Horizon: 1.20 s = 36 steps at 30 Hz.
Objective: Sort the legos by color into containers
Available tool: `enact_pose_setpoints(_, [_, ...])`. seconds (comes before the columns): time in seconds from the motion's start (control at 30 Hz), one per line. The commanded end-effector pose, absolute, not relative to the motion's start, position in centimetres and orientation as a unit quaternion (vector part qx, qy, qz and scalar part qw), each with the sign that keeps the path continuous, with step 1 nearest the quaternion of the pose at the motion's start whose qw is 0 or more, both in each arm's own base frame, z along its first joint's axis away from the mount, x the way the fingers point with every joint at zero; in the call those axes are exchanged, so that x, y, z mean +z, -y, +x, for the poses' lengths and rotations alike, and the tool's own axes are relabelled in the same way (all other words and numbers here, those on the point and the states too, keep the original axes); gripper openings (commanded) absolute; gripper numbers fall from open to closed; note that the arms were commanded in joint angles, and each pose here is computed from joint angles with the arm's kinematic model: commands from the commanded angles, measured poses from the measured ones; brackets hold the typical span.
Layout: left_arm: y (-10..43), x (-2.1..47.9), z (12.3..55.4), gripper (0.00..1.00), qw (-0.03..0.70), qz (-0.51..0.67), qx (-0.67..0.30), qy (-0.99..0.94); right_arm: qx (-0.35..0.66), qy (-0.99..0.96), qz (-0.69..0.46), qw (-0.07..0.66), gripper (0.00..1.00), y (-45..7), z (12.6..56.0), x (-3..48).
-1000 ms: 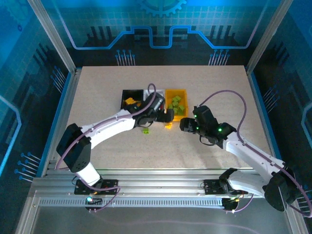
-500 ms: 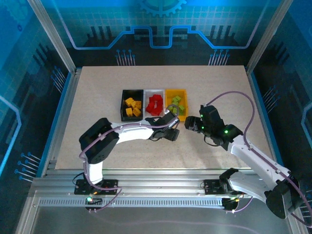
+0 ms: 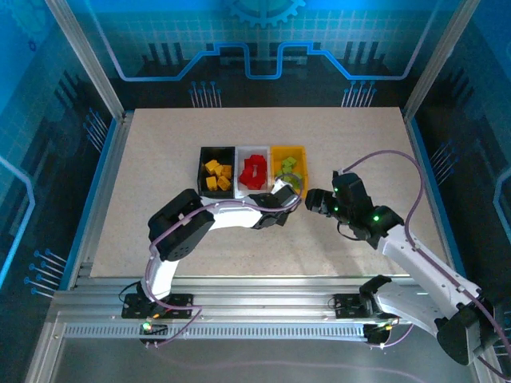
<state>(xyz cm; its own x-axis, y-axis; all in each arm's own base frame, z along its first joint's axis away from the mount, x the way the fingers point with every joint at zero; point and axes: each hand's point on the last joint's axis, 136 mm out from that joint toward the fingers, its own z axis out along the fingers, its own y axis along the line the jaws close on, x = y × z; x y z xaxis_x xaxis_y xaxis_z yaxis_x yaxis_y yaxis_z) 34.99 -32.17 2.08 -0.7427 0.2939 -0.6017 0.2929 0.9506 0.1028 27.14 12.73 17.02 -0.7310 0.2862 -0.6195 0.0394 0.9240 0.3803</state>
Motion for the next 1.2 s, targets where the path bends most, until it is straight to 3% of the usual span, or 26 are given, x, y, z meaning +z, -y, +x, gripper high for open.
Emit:
enact_pose_setpoints(0.0, [32.4, 2.0, 36.5, 0.58, 0.348, 0.157, 0.016, -0.924, 0.171, -0.915, 0.099, 0.353, 0.76, -12.1, 26.8, 16.7])
enact_pose_setpoints(0.33, [31.7, 2.8, 34.6, 0.3, 0.346, 0.138, -0.017, -0.928, 0.169, -0.913, 0.105, 0.356, 0.76, -11.7, 26.8, 16.7])
enact_pose_setpoints(0.63, [29.0, 10.5, 31.6, 0.27, 0.356, 0.057, -0.113, -0.926, 0.174, -0.913, 0.105, 0.353, 0.76, -12.0, 27.0, 16.5])
enact_pose_setpoints(0.83, [20.4, 14.8, 34.9, 0.26, 0.381, -0.051, -0.1, -0.918, 0.179, -0.913, 0.105, 0.35, 0.76, -12.2, 27.1, 16.1])
enact_pose_setpoints(0.97, [14.9, 14.6, 38.6, 0.26, 0.381, -0.118, -0.06, -0.915, 0.179, -0.916, 0.104, 0.343, 0.76, -12.4, 27.1, 15.6])
enact_pose_setpoints(1.17, [10.9, 12.3, 43.1, 0.24, 0.352, -0.174, -0.011, -0.92, 0.181, -0.917, 0.102, 0.34, 0.76, -12.4, 26.9, 15.7])
